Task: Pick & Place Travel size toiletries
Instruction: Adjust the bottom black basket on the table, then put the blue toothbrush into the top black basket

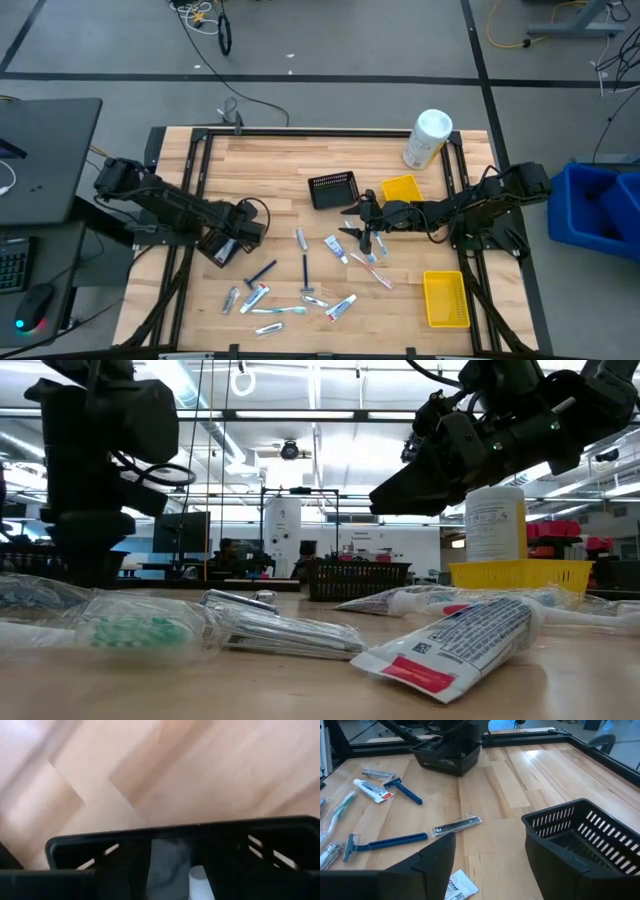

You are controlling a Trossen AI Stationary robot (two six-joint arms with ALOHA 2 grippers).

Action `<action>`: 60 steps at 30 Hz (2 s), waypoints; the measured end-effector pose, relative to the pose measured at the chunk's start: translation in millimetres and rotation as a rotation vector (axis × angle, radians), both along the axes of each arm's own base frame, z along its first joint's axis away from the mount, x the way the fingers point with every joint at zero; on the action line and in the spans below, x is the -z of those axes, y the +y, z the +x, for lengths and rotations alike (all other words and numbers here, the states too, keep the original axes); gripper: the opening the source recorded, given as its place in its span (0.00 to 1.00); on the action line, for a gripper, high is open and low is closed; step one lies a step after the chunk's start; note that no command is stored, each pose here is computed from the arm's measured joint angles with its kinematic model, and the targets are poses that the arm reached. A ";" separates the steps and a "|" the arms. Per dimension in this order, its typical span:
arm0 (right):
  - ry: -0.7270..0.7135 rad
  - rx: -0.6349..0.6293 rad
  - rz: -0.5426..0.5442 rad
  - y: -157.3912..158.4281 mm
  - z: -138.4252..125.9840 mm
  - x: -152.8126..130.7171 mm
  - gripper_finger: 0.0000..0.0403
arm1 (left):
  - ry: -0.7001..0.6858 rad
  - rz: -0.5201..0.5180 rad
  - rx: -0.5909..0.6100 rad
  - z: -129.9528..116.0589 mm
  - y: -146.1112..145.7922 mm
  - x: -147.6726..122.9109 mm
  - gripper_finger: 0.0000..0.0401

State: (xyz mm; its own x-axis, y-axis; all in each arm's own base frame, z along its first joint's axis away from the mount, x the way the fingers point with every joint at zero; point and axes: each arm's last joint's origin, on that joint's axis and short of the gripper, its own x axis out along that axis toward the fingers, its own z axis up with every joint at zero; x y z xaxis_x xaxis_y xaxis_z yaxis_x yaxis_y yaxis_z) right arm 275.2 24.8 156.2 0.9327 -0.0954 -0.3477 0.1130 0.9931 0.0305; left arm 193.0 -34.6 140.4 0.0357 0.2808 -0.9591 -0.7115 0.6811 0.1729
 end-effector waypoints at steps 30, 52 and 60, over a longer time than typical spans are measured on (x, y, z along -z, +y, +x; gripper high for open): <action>0.000 -0.001 0.000 0.1 0.0 0.0 0.58 | -0.164 0.208 0.027 34.3 57.0 -44.9 0.43; 0.026 -0.043 0.027 1.4 -1.0 2.4 0.66 | -0.660 0.074 0.517 62.4 -53.1 -88.8 0.43; 0.020 -0.103 0.098 12.9 -1.8 1.6 0.63 | -0.661 0.073 0.559 67.3 -65.5 -80.5 0.43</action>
State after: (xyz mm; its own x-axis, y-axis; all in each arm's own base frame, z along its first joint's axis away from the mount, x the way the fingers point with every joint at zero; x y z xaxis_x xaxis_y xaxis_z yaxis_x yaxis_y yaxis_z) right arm 273.4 37.7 154.6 0.9286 0.0358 -0.3694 0.0123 0.9918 0.1271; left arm 260.3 -100.1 220.8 0.7302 0.1162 -0.6733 -0.2463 0.9639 -0.1008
